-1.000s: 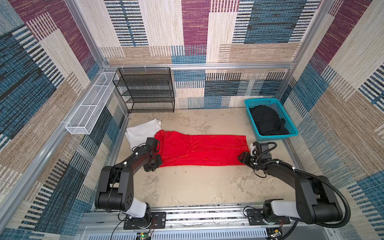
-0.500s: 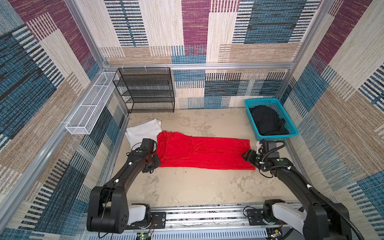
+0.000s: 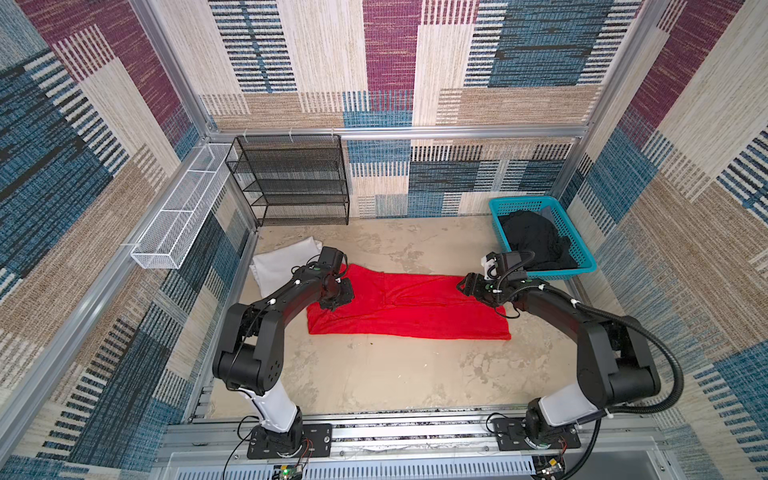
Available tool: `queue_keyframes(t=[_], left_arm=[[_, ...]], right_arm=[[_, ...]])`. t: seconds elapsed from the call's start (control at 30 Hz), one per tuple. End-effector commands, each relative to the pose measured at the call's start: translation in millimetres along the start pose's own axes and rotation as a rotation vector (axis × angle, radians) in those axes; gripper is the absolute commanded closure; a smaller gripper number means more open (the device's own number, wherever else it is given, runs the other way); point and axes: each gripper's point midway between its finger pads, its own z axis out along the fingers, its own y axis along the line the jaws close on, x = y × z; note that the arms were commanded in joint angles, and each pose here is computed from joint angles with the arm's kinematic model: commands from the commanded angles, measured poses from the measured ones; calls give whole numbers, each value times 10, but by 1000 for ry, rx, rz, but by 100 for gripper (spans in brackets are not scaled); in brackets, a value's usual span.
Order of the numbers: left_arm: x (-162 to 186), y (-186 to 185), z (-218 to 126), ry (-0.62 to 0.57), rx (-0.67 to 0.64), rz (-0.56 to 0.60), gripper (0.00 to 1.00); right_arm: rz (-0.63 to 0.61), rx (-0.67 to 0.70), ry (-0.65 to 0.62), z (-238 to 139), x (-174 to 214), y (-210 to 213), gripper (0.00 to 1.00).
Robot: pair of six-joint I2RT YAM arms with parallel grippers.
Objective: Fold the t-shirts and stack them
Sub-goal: 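Swing the right gripper's strip end toward the robot while the left holds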
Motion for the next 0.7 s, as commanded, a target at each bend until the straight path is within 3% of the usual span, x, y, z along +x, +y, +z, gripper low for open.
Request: queue_keyframes(t=[0.0, 0.17, 0.37, 0.53, 0.67], left_arm=[[-32, 24, 118, 8, -30, -31, 73], [-14, 32, 328, 52, -44, -38, 73], [-142, -101, 536, 82, -41, -15, 73], [-361, -279, 773, 121, -41, 21, 72], [-665, -412, 946, 123, -60, 64, 71]], right_arm=[[-26, -13, -12, 163, -69, -3, 27], [6, 88, 58, 308, 225, -353, 27], [60, 176, 96, 199, 555, -668, 26], [93, 173, 96, 54, 647, -704, 26], [104, 78, 138, 45, 759, -537, 27]])
